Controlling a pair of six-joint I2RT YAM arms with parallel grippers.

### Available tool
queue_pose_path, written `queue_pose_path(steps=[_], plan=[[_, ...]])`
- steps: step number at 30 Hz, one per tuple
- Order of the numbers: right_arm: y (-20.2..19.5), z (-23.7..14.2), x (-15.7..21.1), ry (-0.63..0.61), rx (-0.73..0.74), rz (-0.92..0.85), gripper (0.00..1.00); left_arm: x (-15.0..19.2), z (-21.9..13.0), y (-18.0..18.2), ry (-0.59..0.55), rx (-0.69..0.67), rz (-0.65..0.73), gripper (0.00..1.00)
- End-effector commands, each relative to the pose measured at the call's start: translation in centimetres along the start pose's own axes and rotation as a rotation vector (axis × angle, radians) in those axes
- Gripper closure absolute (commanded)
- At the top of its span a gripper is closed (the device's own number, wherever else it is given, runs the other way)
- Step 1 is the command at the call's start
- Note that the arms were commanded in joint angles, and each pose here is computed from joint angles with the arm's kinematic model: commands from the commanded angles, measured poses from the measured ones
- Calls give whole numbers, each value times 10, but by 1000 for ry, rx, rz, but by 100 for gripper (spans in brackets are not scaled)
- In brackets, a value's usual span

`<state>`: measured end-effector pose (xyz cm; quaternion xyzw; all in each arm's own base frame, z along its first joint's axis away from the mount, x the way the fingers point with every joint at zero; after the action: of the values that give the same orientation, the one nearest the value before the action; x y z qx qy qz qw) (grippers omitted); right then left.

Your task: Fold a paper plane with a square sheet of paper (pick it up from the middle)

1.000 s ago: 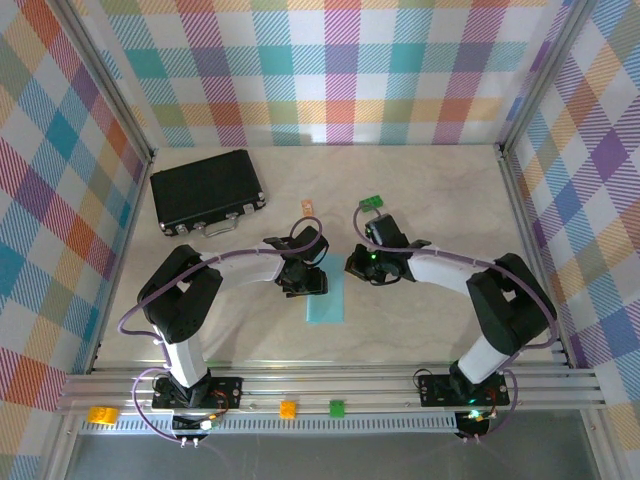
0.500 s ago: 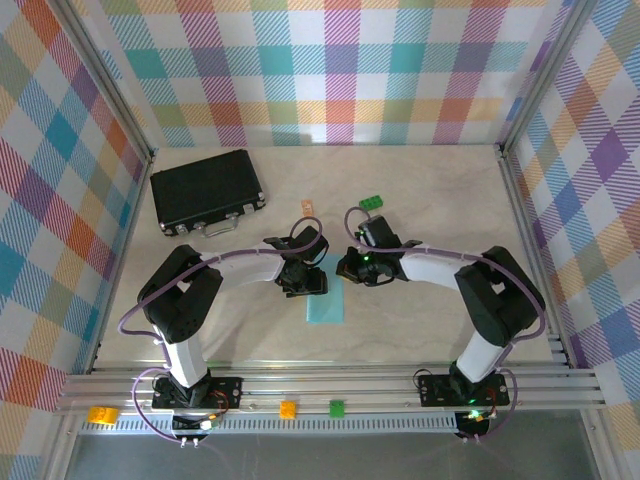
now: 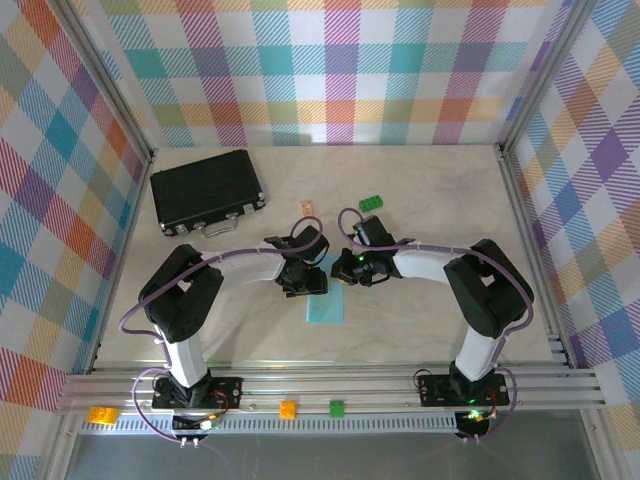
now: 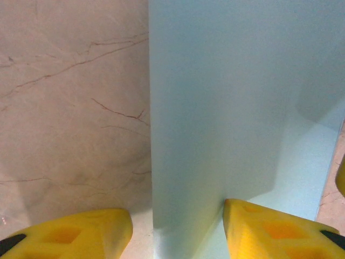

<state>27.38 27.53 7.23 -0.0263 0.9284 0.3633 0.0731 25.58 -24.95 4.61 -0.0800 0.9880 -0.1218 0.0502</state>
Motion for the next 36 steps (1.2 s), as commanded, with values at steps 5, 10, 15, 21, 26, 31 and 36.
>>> queue_pose_path(steps=[5,10,15,21,26,31,36], plan=[[-6,7,13,51,-9,-7,100,22,66,28,100,-88,26,47],[-10,9,17,58,-13,-4,100,22,66,27,97,-85,22,47],[-13,15,20,70,-23,3,100,23,67,27,98,-84,17,47],[-34,20,30,82,49,-3,100,24,68,28,101,-81,13,47],[-60,23,48,123,145,-6,100,24,67,25,98,-69,10,47],[-76,19,56,150,232,-26,100,21,55,14,85,-19,4,47],[-83,12,60,170,304,-51,100,12,30,-4,42,53,1,45]])
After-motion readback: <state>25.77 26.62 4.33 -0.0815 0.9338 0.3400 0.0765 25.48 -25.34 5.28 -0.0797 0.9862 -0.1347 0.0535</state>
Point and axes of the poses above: each hand's point on the last joint's axis, 136 mm out from that joint toward the fingers, its own z axis out along the fingers, its own y axis along the line the jaws close on, x = y × z, the point moved 4 cm from there along -z, back along the fingers, and after that the axes turned 9 degrees about -z, right-handed, at the moved point
